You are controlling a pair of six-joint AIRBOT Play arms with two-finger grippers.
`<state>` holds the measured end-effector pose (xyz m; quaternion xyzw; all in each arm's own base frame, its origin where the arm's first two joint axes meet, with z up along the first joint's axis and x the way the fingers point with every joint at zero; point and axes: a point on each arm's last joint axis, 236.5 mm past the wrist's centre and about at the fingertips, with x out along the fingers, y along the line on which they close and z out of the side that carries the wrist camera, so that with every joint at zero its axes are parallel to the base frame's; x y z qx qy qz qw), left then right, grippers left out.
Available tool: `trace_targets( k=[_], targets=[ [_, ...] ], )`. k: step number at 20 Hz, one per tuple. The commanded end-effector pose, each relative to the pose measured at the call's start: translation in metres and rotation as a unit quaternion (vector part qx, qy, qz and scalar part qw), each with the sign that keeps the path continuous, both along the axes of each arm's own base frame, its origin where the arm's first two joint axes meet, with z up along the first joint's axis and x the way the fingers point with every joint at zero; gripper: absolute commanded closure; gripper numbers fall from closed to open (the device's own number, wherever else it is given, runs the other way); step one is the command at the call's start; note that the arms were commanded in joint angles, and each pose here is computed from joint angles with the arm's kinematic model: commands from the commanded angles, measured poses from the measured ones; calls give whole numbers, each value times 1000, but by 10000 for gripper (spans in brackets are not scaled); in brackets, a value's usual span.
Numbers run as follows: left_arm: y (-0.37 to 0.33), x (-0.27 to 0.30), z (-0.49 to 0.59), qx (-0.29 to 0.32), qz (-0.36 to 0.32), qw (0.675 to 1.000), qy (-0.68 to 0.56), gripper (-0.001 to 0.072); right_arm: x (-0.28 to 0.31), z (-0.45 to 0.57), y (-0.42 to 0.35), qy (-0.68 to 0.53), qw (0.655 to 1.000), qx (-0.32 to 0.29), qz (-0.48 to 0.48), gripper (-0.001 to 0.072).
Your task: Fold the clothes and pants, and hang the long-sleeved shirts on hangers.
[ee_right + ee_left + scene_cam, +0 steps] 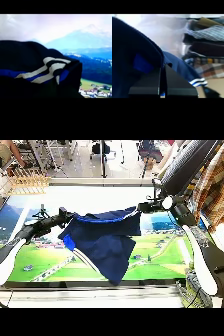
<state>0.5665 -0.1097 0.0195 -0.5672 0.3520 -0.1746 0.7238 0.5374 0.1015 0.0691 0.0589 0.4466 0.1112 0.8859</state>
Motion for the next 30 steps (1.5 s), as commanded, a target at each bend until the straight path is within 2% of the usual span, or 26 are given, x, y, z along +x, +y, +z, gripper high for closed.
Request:
trace_targets(
  k=[1, 5, 9, 12, 15, 17, 19, 20, 21, 22, 23, 24, 27, 30],
  targets=[
    [7, -12, 21, -57, -73, 996, -16, 697, -47, 10, 2, 71, 997, -11, 34, 700],
    [42, -71, 13, -38, -165, 985, 33, 697, -150, 48, 42, 183, 973, 39, 138, 700],
    [74, -129, -40, 42, -232, 962, 138, 697, -242, 25, 84, 295, 927, 33, 227, 701],
    [90, -164, -71, 109, -281, 933, 194, 696, -327, -18, 112, 404, 868, 34, 286, 702],
    [106, -202, -92, 174, -352, 891, 229, 697, -409, -53, 125, 503, 797, 33, 332, 703],
    [111, -227, -99, 187, -394, 860, 265, 696, -451, -79, 116, 545, 761, 1, 352, 702],
    [105, -244, -99, 175, -427, 840, 287, 696, -476, -99, 108, 573, 741, -12, 348, 702],
    [102, -249, -98, 167, -438, 834, 291, 684, -478, -107, 108, 572, 744, -11, 345, 701],
    [98, -251, -97, 164, -445, 830, 294, 507, -474, -114, 110, 561, 755, -8, 339, 695],
    [97, -251, -96, 164, -446, 830, 293, 327, -467, -117, 115, 546, 768, -1, 335, 571],
    [97, -251, -96, 164, -445, 830, 294, 260, -459, -116, 117, 532, 779, 6, 331, 356],
    [98, -251, -96, 162, -440, 831, 301, 261, -449, -112, 117, 516, 794, 17, 321, 163],
    [102, -249, -92, 159, -422, 838, 307, 261, -412, -92, 100, 464, 844, 56, 265, 148],
    [105, -242, -80, 169, -408, 848, 293, 262, -375, -78, 63, 416, 891, 82, 162, 141]
  ],
)
